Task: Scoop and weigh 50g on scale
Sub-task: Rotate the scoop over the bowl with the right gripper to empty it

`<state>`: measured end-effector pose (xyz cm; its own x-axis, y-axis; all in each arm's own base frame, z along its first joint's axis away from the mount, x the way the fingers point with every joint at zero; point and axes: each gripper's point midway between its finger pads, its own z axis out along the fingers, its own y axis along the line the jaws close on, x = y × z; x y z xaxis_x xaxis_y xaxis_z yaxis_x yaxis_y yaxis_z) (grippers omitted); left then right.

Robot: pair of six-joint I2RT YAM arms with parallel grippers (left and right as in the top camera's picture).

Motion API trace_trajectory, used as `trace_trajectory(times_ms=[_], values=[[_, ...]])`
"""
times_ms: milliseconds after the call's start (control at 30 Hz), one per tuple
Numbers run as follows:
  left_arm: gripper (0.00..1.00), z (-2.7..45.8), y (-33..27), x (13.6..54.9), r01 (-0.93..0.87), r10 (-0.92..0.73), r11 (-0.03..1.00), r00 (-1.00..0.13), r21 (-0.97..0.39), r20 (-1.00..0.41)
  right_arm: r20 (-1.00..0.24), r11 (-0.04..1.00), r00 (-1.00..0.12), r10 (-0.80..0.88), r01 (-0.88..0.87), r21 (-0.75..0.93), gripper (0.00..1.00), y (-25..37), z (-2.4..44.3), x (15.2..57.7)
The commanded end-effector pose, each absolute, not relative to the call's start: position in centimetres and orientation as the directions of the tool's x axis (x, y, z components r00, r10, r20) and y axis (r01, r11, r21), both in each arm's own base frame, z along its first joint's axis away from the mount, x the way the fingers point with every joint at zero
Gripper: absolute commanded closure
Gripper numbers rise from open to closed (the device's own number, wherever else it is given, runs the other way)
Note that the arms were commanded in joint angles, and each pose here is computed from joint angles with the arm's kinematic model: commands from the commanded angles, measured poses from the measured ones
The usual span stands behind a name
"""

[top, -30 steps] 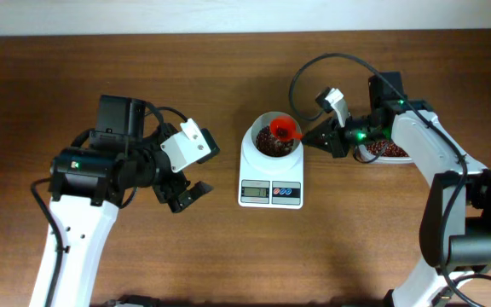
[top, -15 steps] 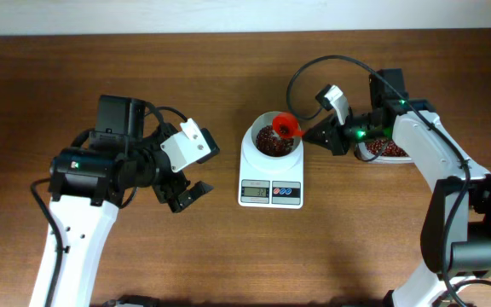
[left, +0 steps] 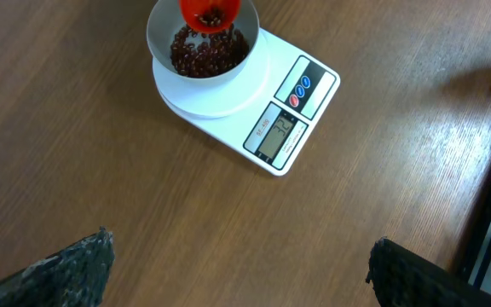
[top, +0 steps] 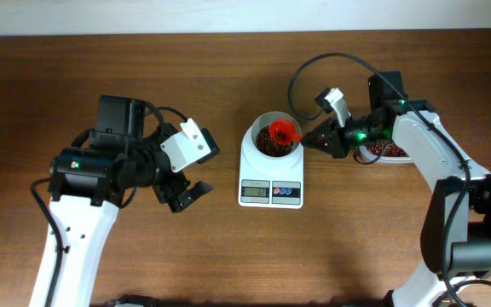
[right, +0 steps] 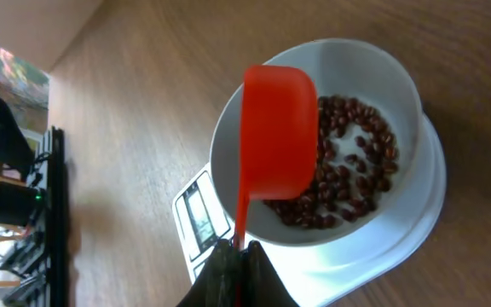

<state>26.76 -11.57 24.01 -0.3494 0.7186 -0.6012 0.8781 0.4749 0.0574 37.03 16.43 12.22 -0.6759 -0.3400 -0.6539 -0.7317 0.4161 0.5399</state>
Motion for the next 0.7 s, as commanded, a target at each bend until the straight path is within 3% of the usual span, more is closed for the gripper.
trace_trajectory(times_ms=[0,33,100,167,200,433,667], values=[[0.01,24.2,-11.7,26.7,0.877,0.715,0.477,-0.349,0.057,-0.606,-0.767,0.279,-0.539,-0.348,-0.841,0.464,0.96,17.7,14.9,35.9],[0.01,24.2,-11.6,26.7,0.877,0.715,0.477,-0.349,0.057,-0.606,-0.765,0.312,-0.526,-0.37,-0.847,0.431,0.96,17.3,14.3,36.5],[0.01,24.2,-11.6,26.7,0.877,0.715,0.477,-0.349,0.057,-0.606,-0.713,0.425,-0.616,-0.334,-0.774,0.469,0.96,16.8,13.8,38.3],[0.01,24.2,-11.6,26.7,0.877,0.715,0.477,-0.349,0.057,-0.606,-0.765,0.324,-0.565,-0.31,-0.819,0.473,0.96,17.7,15.5,37.4],[0.01,24.2,-11.7,26.7,0.877,0.715,0.477,-0.349,0.057,-0.606,-0.766,0.329,-0.558,-0.319,-0.823,0.463,0.96,17.6,15.5,37.4],[0.01,24.2,-11.7,26.7,0.877,0.715,0.477,-0.349,0.057,-0.606,-0.753,0.487,-0.477,-0.453,-0.84,0.24,0.96,15.7,17.4,38.3],[0.01,24.2,-11.7,26.7,0.877,0.715,0.477,-0.349,0.057,-0.606,-0.571,0.559,-0.449,-0.687,-0.829,-0.022,0.96,16.9,14.6,38.1]])
